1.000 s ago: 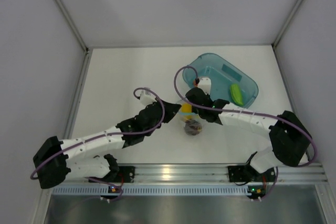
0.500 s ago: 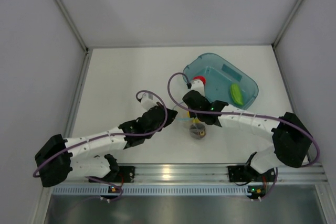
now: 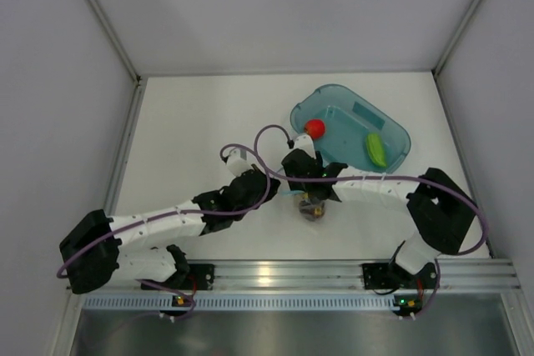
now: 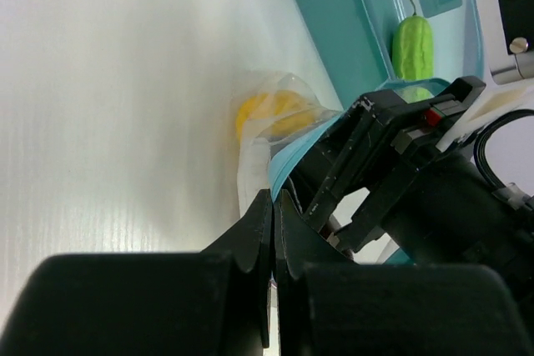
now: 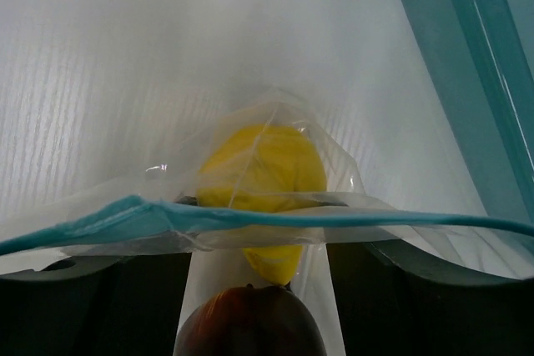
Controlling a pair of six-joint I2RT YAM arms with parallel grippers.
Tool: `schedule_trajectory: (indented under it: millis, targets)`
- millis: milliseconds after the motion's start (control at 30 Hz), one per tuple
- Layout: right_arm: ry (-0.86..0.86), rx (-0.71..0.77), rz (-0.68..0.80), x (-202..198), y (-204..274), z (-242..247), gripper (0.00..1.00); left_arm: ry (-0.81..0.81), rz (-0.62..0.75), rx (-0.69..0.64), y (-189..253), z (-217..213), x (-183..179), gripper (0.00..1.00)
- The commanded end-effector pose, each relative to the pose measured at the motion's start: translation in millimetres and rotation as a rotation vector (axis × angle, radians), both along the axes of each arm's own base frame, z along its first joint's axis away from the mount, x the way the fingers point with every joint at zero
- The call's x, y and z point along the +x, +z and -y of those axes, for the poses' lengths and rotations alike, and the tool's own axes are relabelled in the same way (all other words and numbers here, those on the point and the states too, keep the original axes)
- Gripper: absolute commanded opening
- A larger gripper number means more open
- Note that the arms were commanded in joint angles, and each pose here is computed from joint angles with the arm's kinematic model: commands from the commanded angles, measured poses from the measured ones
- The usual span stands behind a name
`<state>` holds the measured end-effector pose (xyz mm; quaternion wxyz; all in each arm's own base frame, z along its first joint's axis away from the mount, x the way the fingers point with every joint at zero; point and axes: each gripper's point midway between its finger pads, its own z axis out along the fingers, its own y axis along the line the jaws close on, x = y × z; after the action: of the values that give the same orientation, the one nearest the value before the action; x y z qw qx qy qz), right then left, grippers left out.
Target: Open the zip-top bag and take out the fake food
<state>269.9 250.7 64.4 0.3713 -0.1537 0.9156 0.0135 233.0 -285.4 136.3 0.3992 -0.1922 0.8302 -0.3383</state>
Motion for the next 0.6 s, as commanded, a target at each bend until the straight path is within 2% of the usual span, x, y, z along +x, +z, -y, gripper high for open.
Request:
schedule_trajectory:
  millis: [0, 333, 567]
  targets:
    - [-0.024, 0.003, 0.036, 13, -7, -1, 0.63, -0.024, 0.016, 0.009, 8, 7, 3, 0.0]
    - [-0.029, 0.018, -0.006, 19, -30, 3, 0.72, -0.032, 0.012, 0.021, 4, 7, 2, 0.0]
    - [-0.028, 0.062, 0.028, 16, -9, 4, 0.61, -0.022, 0.029, 0.029, 8, 5, 5, 0.0]
